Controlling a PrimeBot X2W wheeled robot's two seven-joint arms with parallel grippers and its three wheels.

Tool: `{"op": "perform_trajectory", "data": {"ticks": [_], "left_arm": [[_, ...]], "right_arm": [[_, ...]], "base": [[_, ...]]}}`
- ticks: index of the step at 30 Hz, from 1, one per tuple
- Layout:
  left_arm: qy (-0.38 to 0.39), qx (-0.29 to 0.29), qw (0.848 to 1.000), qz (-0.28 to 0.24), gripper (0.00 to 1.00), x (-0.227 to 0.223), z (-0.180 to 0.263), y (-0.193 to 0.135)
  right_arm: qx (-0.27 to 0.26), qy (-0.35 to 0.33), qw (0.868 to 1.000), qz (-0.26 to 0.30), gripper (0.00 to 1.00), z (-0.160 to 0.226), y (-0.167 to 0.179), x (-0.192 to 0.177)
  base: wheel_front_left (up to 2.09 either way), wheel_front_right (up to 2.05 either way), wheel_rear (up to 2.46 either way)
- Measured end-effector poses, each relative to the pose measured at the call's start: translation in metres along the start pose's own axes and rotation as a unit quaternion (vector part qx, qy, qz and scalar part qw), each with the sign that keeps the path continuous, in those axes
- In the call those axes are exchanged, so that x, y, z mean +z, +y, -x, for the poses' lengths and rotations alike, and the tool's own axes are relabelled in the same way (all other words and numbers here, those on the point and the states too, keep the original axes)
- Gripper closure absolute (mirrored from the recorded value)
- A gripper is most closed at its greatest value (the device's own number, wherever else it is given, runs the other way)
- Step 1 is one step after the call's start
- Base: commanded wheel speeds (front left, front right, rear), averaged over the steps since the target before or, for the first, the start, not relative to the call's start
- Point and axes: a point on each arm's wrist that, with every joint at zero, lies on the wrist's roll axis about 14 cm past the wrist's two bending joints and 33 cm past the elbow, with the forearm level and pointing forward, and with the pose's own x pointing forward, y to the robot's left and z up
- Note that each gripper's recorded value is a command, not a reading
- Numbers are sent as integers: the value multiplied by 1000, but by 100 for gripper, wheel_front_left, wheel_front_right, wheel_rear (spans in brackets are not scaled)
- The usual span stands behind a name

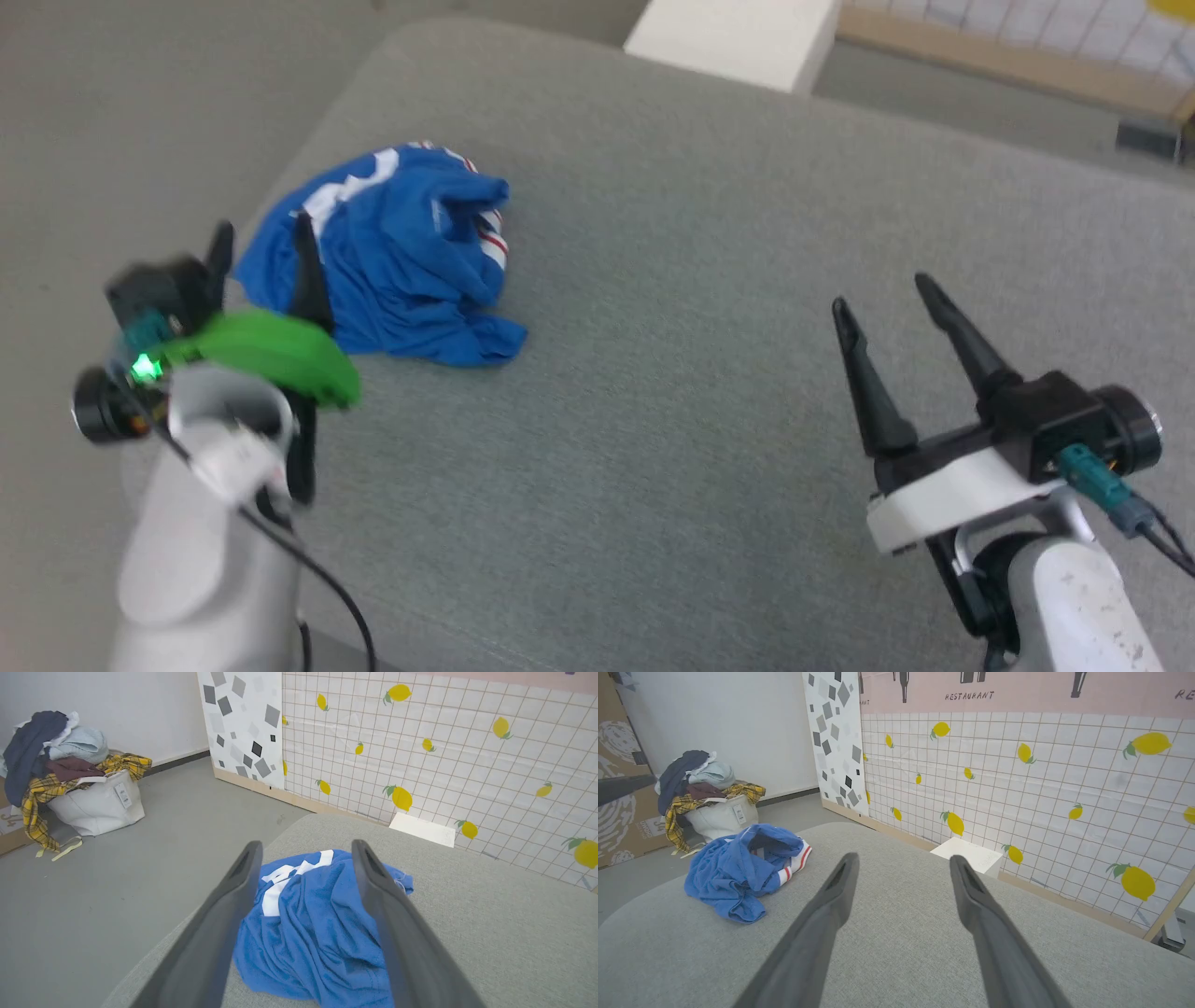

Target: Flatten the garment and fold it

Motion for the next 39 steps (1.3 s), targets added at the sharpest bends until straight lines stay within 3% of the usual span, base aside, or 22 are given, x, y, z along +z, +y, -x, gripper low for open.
{"op": "perform_trajectory", "data": {"ticks": [5,9,14,17,20,22,23,26,28,30,32,36,39], "left_arm": [[71,-7,997,10,0,-27,-47,-4],[163,2,986,23,0,-71,-72,-4],[310,28,949,54,0,-143,-73,-5],[395,60,913,81,0,-184,-61,-1],[450,66,887,80,0,-197,-59,-2],[471,60,877,72,65,-197,-60,-1],[468,58,879,66,100,-192,-62,0],[424,49,904,32,100,-176,-68,5],[363,43,931,13,100,-154,-78,8],[270,37,962,0,100,-111,-97,9],[184,37,982,-12,100,-66,-110,12],[36,9,999,-27,100,27,-117,0],[-70,-27,997,-24,100,95,-109,-21]], "right_arm": [[-12,7,1000,-2,0,-9,-23,-16],[-35,19,999,-8,0,-10,-46,-35],[-63,49,997,-16,0,-3,-71,-66],[-77,63,995,-22,0,3,-82,-83],[-91,72,993,-27,0,11,-90,-92],[-98,74,992,-31,0,14,-92,-94],[-100,72,992,-32,0,16,-92,-93],[-107,62,992,-35,0,19,-92,-86],[-112,50,992,-37,0,22,-92,-78],[-116,37,992,-37,0,27,-90,-67],[-120,28,992,-36,0,33,-88,-58],[-127,5,991,-28,0,46,-83,-33],[-136,-12,990,-21,0,58,-81,-15]], "base": [[0,0,0],[0,0,0],[0,0,0],[0,0,0],[0,0,0],[0,0,0],[0,0,0],[0,0,0],[0,0,0],[0,0,0],[0,0,0],[0,0,0],[0,0,0]]}}
